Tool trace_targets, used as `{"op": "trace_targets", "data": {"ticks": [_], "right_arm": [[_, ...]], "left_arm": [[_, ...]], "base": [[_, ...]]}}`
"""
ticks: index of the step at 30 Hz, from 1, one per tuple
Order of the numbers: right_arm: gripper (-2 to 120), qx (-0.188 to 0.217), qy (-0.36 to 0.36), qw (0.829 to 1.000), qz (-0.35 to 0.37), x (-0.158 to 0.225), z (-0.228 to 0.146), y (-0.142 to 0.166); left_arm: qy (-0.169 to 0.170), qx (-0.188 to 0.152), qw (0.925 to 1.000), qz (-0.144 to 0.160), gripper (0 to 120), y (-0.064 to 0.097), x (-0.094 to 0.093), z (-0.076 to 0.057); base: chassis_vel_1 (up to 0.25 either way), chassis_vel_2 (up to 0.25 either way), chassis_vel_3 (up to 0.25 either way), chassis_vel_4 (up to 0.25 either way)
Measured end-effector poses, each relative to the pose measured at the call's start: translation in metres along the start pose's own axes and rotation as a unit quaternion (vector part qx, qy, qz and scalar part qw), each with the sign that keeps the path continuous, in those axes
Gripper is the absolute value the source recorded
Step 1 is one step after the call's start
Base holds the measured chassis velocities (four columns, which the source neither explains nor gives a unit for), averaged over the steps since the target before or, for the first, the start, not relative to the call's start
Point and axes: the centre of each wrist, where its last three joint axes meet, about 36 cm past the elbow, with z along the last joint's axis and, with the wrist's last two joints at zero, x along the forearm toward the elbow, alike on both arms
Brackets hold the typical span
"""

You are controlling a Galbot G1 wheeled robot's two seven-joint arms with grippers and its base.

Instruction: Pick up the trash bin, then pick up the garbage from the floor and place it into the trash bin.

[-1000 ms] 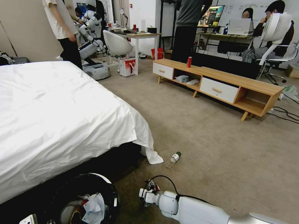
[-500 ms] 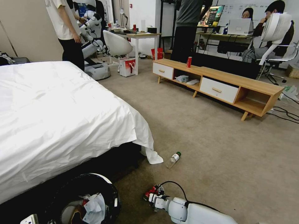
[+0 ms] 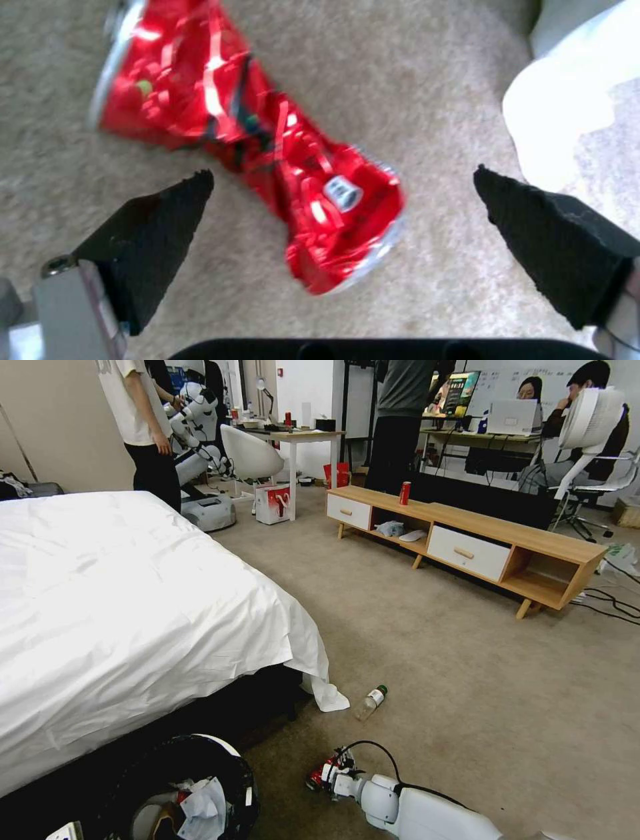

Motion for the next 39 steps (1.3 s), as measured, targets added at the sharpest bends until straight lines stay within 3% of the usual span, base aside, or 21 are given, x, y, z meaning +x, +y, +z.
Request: {"op": "trace_targets", "data": {"ticks": [39], "right_arm": [[99,-0.015,-0.043,0.999,-0.015,-0.038,-0.012,0.012]], "left_arm": [[0.001,0.003,1.0000,0.003,0,-0.001,-0.001,0.002]], "base": [[0.000,0.000,0.000,0.000]]}}
